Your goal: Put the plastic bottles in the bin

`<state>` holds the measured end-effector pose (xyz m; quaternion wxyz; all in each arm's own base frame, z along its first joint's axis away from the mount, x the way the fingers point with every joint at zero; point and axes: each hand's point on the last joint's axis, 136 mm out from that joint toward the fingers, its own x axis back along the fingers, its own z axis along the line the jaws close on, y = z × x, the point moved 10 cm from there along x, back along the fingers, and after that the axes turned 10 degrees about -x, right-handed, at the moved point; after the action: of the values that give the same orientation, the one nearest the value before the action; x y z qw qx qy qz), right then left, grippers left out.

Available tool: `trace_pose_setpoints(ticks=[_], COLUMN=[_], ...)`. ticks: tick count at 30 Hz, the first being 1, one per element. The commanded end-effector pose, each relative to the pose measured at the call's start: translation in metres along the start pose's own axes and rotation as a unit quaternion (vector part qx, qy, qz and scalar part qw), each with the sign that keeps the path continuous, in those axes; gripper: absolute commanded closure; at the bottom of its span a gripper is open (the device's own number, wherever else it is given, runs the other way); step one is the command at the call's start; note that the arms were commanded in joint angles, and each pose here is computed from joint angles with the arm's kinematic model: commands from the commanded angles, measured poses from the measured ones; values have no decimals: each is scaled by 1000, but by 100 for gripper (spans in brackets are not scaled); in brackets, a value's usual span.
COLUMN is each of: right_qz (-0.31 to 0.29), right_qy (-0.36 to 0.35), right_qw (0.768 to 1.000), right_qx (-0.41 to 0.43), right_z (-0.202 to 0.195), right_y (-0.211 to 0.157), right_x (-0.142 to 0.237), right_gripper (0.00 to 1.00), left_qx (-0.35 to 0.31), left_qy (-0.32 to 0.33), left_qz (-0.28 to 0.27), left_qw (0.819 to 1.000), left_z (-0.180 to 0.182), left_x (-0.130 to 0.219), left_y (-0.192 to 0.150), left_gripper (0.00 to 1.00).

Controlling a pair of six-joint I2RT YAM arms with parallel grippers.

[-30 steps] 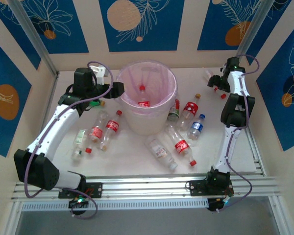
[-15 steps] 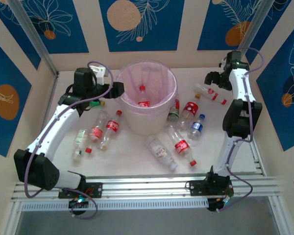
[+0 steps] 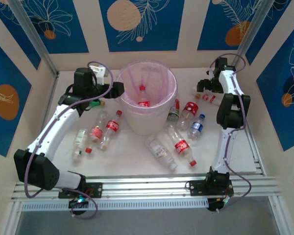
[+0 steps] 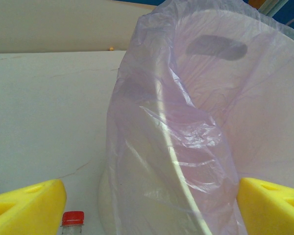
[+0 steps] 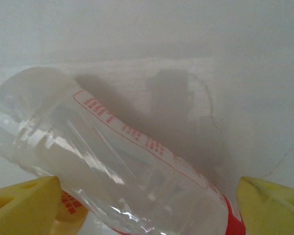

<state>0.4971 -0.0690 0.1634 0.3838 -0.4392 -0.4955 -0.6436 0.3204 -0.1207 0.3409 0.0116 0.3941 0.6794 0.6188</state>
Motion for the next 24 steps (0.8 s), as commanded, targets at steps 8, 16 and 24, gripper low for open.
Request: trace_pose_setpoints(ticks=[8, 16, 24], right_qz=[43, 59, 56], right_qy=[4, 5, -6], right_qw=[999, 996, 993], right_qx=[-20, -70, -102], right_z=[-9, -18, -25], right_y=[-12, -26, -33], right_x=[-12, -4, -7], right_gripper=[8, 12, 23], left_qx=[-9, -8, -8], left_qy=[40, 40, 38], left_qz=[84, 84, 79], left_qw=[996, 996, 996], left_z=[11, 11, 10], left_x=[-10, -10, -8], left_y=[-31, -31, -29], left_gripper=[11, 11, 11])
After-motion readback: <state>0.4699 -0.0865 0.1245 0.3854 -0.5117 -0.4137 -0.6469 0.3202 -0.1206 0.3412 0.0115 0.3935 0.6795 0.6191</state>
